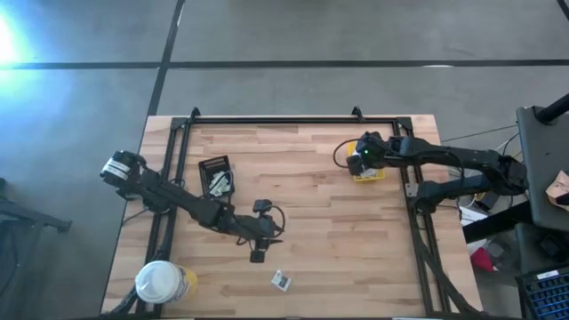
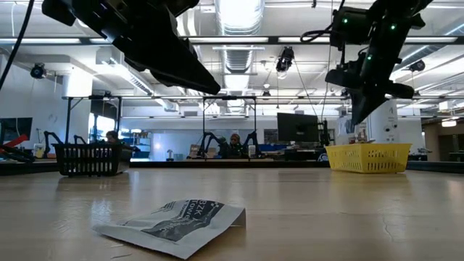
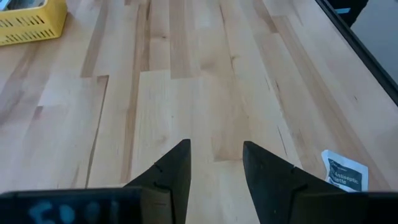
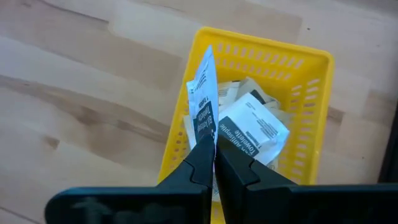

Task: Pick & Place First Aid Supplies
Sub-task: Put the black pad into the yellow bin

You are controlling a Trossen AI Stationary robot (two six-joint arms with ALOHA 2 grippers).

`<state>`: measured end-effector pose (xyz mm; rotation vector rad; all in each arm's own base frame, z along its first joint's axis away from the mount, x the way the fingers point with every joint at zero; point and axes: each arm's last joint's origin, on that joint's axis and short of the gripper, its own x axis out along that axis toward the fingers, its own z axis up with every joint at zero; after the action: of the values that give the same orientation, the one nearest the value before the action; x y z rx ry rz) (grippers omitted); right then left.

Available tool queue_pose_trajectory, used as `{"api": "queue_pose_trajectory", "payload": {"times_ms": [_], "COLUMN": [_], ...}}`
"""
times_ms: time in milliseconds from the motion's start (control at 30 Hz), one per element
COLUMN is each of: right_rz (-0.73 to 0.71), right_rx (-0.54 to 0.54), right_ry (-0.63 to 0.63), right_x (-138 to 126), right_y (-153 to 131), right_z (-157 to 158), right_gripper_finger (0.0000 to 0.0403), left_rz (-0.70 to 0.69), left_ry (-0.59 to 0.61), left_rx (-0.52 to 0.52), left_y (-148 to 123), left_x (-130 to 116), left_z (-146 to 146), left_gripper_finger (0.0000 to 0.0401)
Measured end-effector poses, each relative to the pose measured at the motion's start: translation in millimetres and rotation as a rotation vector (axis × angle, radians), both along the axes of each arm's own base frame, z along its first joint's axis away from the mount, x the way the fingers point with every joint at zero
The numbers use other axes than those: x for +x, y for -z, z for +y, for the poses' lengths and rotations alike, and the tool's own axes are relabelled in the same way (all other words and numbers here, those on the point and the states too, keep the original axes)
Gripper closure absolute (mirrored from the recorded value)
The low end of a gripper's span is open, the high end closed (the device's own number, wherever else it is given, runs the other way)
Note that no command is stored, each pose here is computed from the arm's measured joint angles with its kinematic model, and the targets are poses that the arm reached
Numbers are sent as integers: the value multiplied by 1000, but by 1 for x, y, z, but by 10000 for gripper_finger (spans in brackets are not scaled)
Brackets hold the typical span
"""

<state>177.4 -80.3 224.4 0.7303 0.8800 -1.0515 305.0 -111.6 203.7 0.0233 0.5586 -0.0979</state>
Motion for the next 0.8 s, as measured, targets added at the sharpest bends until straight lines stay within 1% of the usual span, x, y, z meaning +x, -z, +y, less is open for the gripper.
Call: {"api": "queue_pose_trajectory", "payload": {"times_ms": [333,433,533,800], "right_rz": [15,27,34,36], "right_rx": [20,14,10,8], "right_ry": [25,9,-7,-11], "right_x": [-1,-2,-2,-2], "right_y": [4,4,4,4], "right_z": [-8,-9,-9,-9], "right_gripper_finger": [394,391,377,319], "left_rz": [1,2,2,6], "left_ry": [-4,-3,-2,20], "left_rx": [-3,-3,-3,-16], "left_y": [0,0,0,1], "left_x": [0,0,0,-1], "left_z": [0,0,0,-3], "left_gripper_finger": [262,262,262,261]}}
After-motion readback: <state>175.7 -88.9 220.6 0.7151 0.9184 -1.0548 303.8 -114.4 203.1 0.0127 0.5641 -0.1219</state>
